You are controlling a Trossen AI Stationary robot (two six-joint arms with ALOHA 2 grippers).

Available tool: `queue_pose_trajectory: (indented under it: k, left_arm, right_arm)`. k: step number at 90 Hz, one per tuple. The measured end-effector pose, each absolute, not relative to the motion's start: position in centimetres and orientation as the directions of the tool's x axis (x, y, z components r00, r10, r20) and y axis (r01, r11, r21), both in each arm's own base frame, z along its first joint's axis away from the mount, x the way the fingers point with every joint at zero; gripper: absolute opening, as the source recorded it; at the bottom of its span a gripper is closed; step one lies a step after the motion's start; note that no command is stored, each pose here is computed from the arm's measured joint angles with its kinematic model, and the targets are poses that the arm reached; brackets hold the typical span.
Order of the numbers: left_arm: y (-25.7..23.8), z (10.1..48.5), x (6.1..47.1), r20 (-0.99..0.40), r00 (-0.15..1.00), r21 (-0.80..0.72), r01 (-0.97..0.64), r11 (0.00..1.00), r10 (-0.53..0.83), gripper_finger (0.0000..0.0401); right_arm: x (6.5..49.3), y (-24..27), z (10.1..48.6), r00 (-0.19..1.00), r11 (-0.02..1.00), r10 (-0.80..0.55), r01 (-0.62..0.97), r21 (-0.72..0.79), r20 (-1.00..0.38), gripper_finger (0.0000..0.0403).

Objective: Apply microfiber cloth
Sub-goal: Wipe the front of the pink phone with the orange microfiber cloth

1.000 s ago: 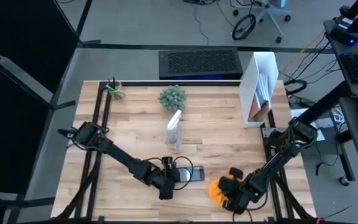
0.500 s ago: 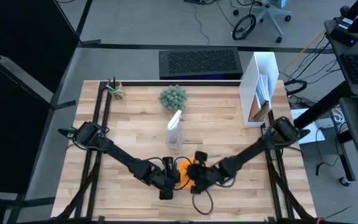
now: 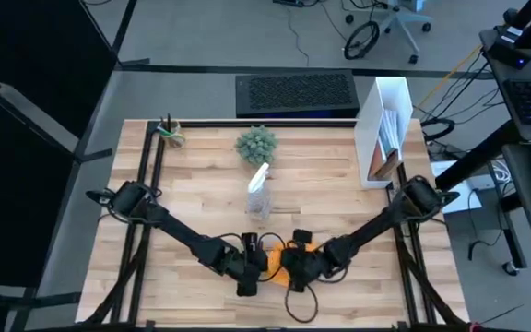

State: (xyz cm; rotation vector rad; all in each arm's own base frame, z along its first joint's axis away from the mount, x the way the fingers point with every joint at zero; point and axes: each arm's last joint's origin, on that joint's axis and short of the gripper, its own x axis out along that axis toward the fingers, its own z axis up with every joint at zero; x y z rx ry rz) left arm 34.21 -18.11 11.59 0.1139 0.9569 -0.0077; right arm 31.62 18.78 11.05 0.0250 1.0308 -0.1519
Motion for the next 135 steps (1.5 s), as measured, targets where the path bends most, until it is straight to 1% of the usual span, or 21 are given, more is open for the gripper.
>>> queue_pose_trajectory:
  k: [14, 20, 27, 36, 40, 47, 52, 56, 66, 77, 81, 86, 92, 102, 109, 114, 117, 123, 128, 135]
  left_arm:
    - [-18.1, 11.6, 34.2, -0.816, 0.576, 0.094, 0.057, 0.994, 0.044, 0.0000]
    - [-18.1, 11.6, 34.2, -0.816, 0.576, 0.093, 0.057, 0.994, 0.044, 0.0000]
    - [-18.1, 11.6, 34.2, -0.816, 0.577, 0.094, 0.057, 0.994, 0.044, 0.0000]
    - [-18.1, 11.6, 34.2, -0.815, 0.578, 0.093, 0.057, 0.994, 0.043, 0.0000]
    - [-18.1, 11.6, 34.2, -0.815, 0.577, 0.093, 0.057, 0.994, 0.043, 0.0000]
    - [-18.1, 11.6, 34.2, -0.815, 0.577, 0.093, 0.057, 0.994, 0.043, 0.0000]
    - [-18.1, 11.6, 34.2, -0.815, 0.578, 0.093, 0.057, 0.994, 0.044, 0.0000]
    - [-18.1, 11.6, 34.2, -0.815, 0.577, 0.093, 0.057, 0.994, 0.043, 0.0000]
    - [-18.1, 11.6, 34.2, -0.815, 0.577, 0.094, 0.058, 0.994, 0.044, 0.0000]
    - [-18.1, 11.5, 34.1, -0.818, 0.573, 0.096, 0.059, 0.994, 0.045, 0.0000]
    - [-18.1, 11.5, 34.1, -0.818, 0.573, 0.096, 0.059, 0.994, 0.045, 0.0000]
    - [-18.1, 11.5, 34.1, -0.819, 0.572, 0.096, 0.059, 0.994, 0.045, 0.0000]
    - [-18.1, 11.5, 34.1, -0.819, 0.572, 0.097, 0.059, 0.994, 0.046, 0.0000]
    - [-18.1, 11.5, 34.1, -0.820, 0.571, 0.097, 0.058, 0.994, 0.046, 0.0000]
    - [-18.1, 11.5, 34.1, -0.819, 0.571, 0.097, 0.059, 0.994, 0.046, 0.0000]
    - [-18.1, 11.5, 34.1, -0.819, 0.571, 0.097, 0.058, 0.994, 0.046, 0.0000]
    - [-18.1, 11.5, 34.1, -0.819, 0.571, 0.097, 0.058, 0.994, 0.046, 0.0000]
    - [-18.1, 11.5, 34.1, -0.819, 0.572, 0.097, 0.059, 0.994, 0.046, 0.0000]
    - [-18.1, 11.5, 34.1, -0.820, 0.571, 0.096, 0.060, 0.994, 0.045, 0.0000]
    - [-18.1, 11.5, 34.1, -0.819, 0.572, 0.097, 0.060, 0.994, 0.045, 0.0000]
  right_arm:
    - [28.9, 19.6, 12.4, 0.412, 0.989, -0.129, 0.125, -0.084, -0.902, 0.0010]
    - [28.2, 19.6, 13.5, 0.404, 0.990, -0.119, 0.124, -0.075, -0.907, 0.0010]
    - [28.1, 19.4, 14.7, 0.456, 0.989, -0.112, 0.135, -0.056, -0.883, 0.0011]
    - [30.2, 19.3, 16.9, 0.662, 0.989, -0.119, 0.147, -0.027, -0.740, 0.0011]
    - [31.2, 19.0, 17.4, 0.718, 0.991, -0.120, 0.132, -0.036, -0.686, 0.0011]
    - [33.0, 18.1, 16.7, 0.759, 0.991, -0.127, 0.119, -0.055, -0.639, 0.0011]
    - [33.9, 17.3, 15.6, 0.756, 0.990, -0.140, 0.130, -0.063, -0.639, 0.0011]
    - [34.7, 16.6, 14.9, 0.753, 0.990, -0.129, 0.134, -0.042, -0.645, 0.0011]
    - [35.7, 15.6, 12.2, 0.694, 0.993, -0.063, 0.118, 0.028, -0.717, 0.0011]
    - [35.4, 15.7, 11.2, 0.636, 0.990, -0.074, 0.142, 0.022, -0.768, 0.0011]
    - [34.8, 15.8, 11.0, 0.594, 0.989, -0.089, 0.149, 0.001, -0.800, 0.0011]
    - [33.8, 16.0, 11.2, 0.535, 0.989, -0.105, 0.141, -0.035, -0.838, 0.0011]
    - [32.8, 16.5, 11.5, 0.497, 0.990, -0.115, 0.133, -0.055, -0.860, 0.0011]
    - [30.5, 17.3, 12.2, 0.399, 0.986, -0.148, 0.124, -0.107, -0.905, 0.0011]
    - [29.0, 17.7, 12.9, 0.337, 0.984, -0.166, 0.122, -0.132, -0.927, 0.0011]
    - [27.8, 17.8, 13.4, 0.276, 0.986, -0.154, 0.113, -0.127, -0.949, 0.0011]
    - [27.6, 17.9, 13.7, 0.287, 0.984, -0.161, 0.125, -0.129, -0.944, 0.0011]
    - [27.4, 18.0, 15.0, 0.324, 0.985, -0.127, 0.156, -0.079, -0.938, 0.0011]
    - [28.1, 18.4, 16.2, 0.441, 0.984, -0.120, 0.175, -0.046, -0.890, 0.0011]
    - [29.7, 19.0, 17.8, 0.627, 0.987, -0.113, 0.158, -0.016, -0.771, 0.0011]
